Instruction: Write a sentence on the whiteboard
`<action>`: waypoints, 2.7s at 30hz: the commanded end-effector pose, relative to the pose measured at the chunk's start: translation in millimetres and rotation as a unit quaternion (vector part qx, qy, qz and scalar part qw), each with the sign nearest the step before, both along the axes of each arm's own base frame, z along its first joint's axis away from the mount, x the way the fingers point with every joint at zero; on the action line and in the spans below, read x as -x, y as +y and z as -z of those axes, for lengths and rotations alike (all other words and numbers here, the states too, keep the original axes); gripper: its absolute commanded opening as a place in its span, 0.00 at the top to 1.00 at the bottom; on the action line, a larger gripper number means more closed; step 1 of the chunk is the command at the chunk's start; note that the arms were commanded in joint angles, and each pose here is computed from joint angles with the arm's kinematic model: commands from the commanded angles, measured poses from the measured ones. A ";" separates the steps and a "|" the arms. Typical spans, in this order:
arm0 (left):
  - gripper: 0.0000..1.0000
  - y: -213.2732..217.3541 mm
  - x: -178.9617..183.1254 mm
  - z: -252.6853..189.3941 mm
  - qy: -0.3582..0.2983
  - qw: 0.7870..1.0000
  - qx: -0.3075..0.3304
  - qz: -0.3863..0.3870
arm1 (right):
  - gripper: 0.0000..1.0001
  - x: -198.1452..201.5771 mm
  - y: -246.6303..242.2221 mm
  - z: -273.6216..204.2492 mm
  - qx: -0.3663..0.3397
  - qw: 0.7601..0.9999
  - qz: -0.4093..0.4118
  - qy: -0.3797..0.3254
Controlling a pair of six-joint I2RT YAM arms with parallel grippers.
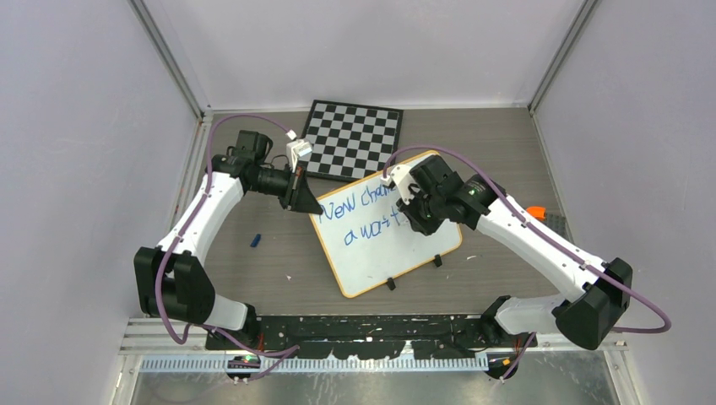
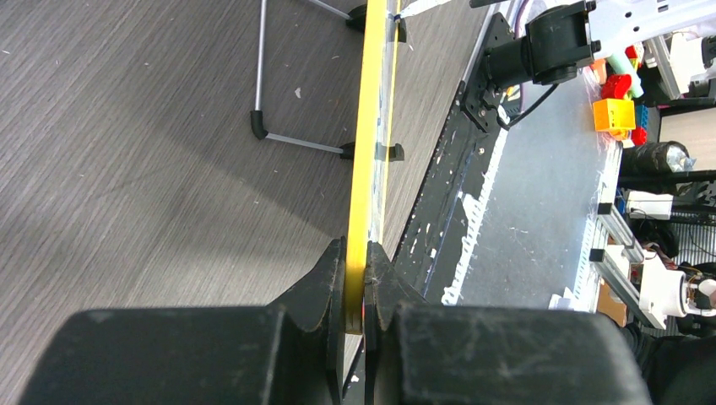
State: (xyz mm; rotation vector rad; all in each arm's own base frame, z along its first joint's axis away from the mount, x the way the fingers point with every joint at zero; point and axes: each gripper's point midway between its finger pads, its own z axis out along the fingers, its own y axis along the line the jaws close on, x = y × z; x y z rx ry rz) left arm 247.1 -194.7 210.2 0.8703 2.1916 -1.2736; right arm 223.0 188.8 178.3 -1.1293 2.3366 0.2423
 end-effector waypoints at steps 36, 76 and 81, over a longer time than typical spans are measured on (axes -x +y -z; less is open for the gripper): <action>1.00 3.4 -8.1 15.3 -0.030 0.998 -0.050 0.002 | 1.00 -24.7 -21.0 -10.0 0.050 0.996 0.028 -0.062; 0.00 173.6 -15.3 -9.5 -0.074 0.959 -0.194 -0.194 | 1.00 -36.4 -14.0 -196.1 -0.233 0.957 0.108 -0.139; 0.03 186.0 1.3 30.1 -0.081 0.952 -0.247 -0.159 | 1.00 -33.7 -15.6 -159.2 -0.219 0.964 0.113 -0.103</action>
